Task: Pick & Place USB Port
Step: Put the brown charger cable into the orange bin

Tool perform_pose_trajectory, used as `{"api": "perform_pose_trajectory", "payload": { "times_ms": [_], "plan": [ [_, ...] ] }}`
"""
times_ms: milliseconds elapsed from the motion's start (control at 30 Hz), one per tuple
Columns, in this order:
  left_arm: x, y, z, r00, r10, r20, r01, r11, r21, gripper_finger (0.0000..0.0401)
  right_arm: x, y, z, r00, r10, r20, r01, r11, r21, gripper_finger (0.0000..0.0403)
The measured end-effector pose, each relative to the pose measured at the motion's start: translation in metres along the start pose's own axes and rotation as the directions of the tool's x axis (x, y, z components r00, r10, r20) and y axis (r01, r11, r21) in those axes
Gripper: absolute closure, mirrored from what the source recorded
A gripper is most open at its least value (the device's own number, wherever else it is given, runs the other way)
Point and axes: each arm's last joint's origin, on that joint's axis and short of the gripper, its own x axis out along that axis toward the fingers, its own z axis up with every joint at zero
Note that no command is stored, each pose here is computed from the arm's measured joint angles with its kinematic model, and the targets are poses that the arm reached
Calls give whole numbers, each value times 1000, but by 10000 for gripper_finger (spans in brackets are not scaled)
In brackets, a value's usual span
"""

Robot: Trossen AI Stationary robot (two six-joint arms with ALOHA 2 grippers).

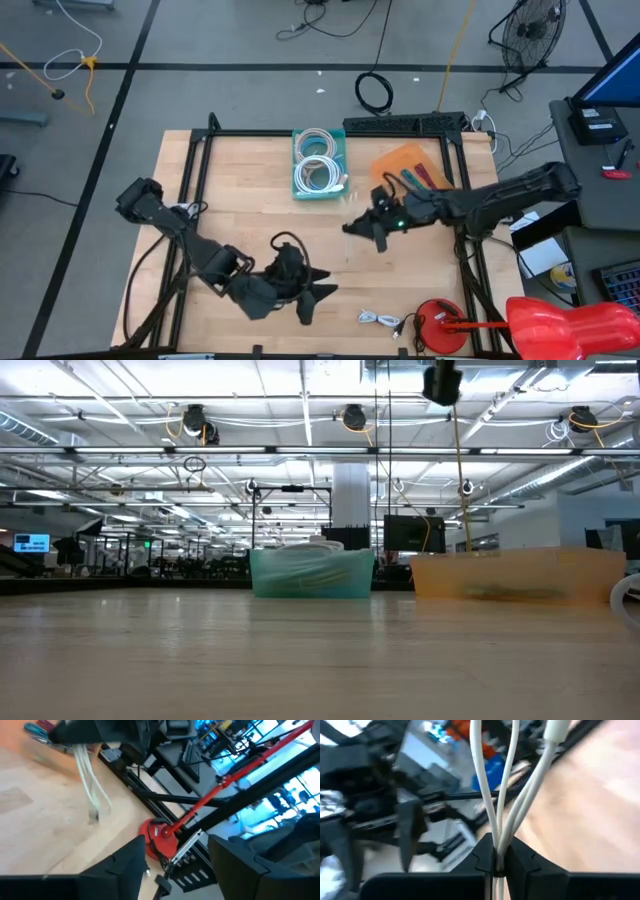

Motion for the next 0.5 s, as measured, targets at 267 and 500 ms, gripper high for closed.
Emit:
{"api": "perform_pose_trajectory", "payload": {
  "times_ms": [267,500],
  "plan": [
    [-14,-4,-15,999,41,35,-41,999,-8,209,-60,-28,22,932,-362,19,362,932,-26,391],
    [-20,-4,-22,997,65,37,-65,998,-9,246,-107,-58,23,723,-691,-15,690,722,-57,391]
  ]
}}
